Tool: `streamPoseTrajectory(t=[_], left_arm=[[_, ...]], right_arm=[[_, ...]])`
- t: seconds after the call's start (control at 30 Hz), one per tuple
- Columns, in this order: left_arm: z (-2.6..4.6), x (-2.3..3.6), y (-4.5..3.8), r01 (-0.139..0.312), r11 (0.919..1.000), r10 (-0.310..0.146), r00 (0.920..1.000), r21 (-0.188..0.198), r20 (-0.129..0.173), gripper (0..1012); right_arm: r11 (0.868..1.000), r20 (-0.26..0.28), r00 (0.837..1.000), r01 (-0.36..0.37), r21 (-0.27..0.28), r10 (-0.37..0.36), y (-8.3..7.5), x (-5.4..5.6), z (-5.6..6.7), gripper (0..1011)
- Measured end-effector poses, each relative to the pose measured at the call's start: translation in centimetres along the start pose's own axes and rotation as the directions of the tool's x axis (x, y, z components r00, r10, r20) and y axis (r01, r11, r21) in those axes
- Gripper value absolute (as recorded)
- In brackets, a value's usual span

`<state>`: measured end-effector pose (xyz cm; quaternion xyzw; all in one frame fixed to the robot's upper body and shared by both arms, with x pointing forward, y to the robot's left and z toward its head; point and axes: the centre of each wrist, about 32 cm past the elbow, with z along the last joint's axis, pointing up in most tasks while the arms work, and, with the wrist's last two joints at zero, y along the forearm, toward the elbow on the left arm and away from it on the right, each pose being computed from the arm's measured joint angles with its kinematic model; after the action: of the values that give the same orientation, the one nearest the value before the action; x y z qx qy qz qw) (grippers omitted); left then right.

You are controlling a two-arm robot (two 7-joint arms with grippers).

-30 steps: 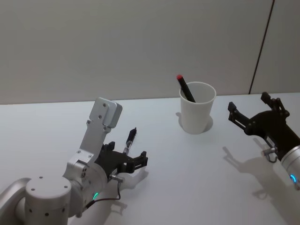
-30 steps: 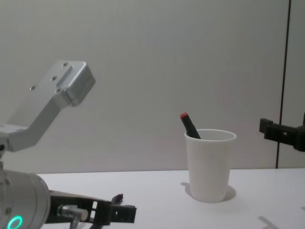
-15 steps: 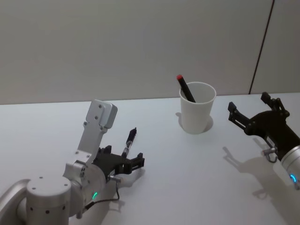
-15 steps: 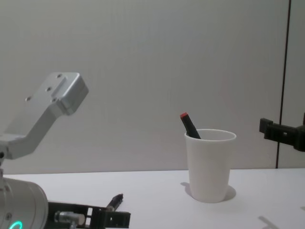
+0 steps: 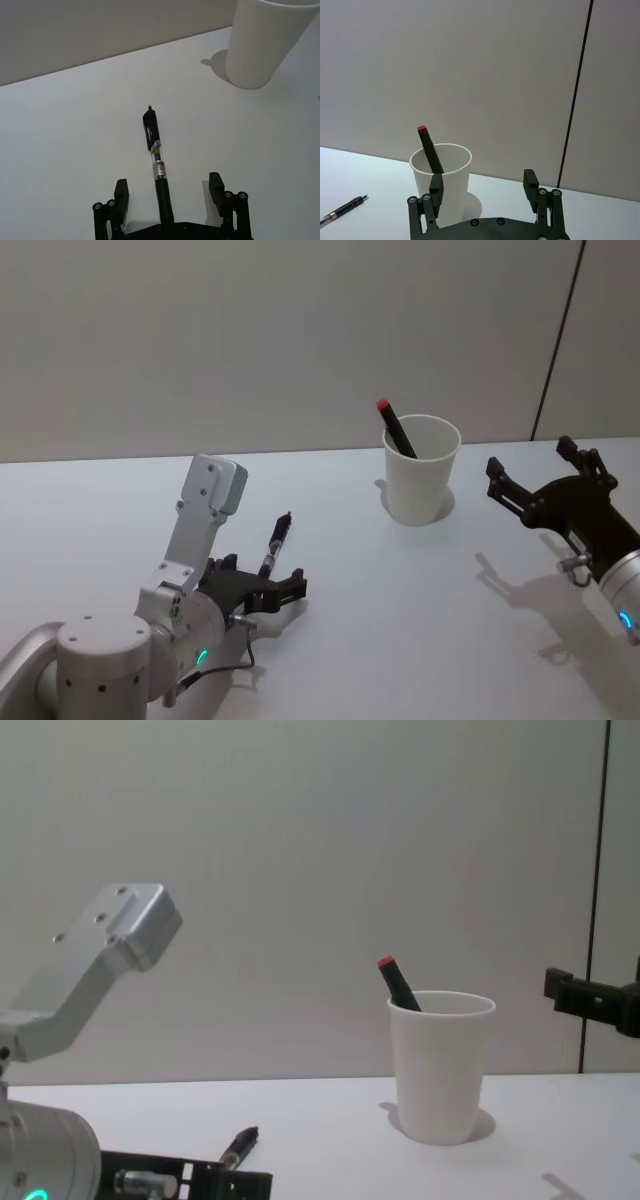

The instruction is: Place the pen into the pen holder.

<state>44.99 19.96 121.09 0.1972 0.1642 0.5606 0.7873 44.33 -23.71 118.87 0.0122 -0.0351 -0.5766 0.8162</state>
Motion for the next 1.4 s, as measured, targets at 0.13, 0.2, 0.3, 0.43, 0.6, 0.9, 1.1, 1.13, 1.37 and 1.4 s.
streamPoseTrajectory(t=[0.13,0.2,0.3,0.43,0.6,0.9,1.1,1.13,1.37,1.4], left_arm=[[0.01,0.02,-0.05,0.004,1.0000,-0.004,1.0000,0.005,0.007,1001],[0.04,0.02,-0.08,0.007,0.9999,-0.007,0.9999,0.010,0.013,1001],[0.05,0.01,-0.10,0.008,0.9999,-0.008,0.9998,0.015,0.017,1001],[0.04,-0.04,-0.14,0.008,0.9998,-0.008,0.9998,0.021,0.020,1001],[0.02,-0.14,-0.19,0.006,0.9996,-0.006,0.9998,0.026,0.018,1001],[-0.06,-0.28,-0.23,-0.011,0.9994,0.011,0.9999,0.032,0.007,1001],[-0.10,-0.32,-0.24,-0.018,0.9992,0.018,0.9998,0.035,0.001,1001],[-0.11,-0.32,-0.24,-0.019,0.9992,0.019,0.9998,0.035,0.001,1001],[-0.13,-0.34,-0.25,-0.024,0.9990,0.024,0.9997,0.037,-0.002,996],[-0.13,-0.34,-0.25,-0.025,0.9990,0.026,0.9997,0.037,-0.002,981]], right_arm=[[1.000,0.000,1.000,0.000,0.000,0.000,0.00,0.00,0.00,1002],[1.000,0.000,1.000,0.000,0.000,0.000,0.00,0.00,0.00,1001],[1.000,0.000,1.000,0.000,0.000,0.000,0.00,0.00,0.00,1001],[1.000,0.000,1.000,0.000,0.000,0.000,0.00,0.00,0.00,1001],[1.000,0.000,1.000,0.000,0.000,0.000,0.00,0.00,0.00,1001],[1.000,0.000,1.000,0.000,0.000,0.000,0.00,0.00,0.00,1001],[1.000,0.000,1.000,0.000,0.000,0.000,0.00,0.00,0.00,1001],[1.000,0.000,1.000,0.000,0.000,0.000,0.00,0.00,0.00,1001],[1.000,0.000,1.000,0.000,0.000,0.000,0.00,0.00,0.00,1001],[1.000,0.000,1.000,0.000,0.000,0.000,0.00,0.00,0.00,1001]])
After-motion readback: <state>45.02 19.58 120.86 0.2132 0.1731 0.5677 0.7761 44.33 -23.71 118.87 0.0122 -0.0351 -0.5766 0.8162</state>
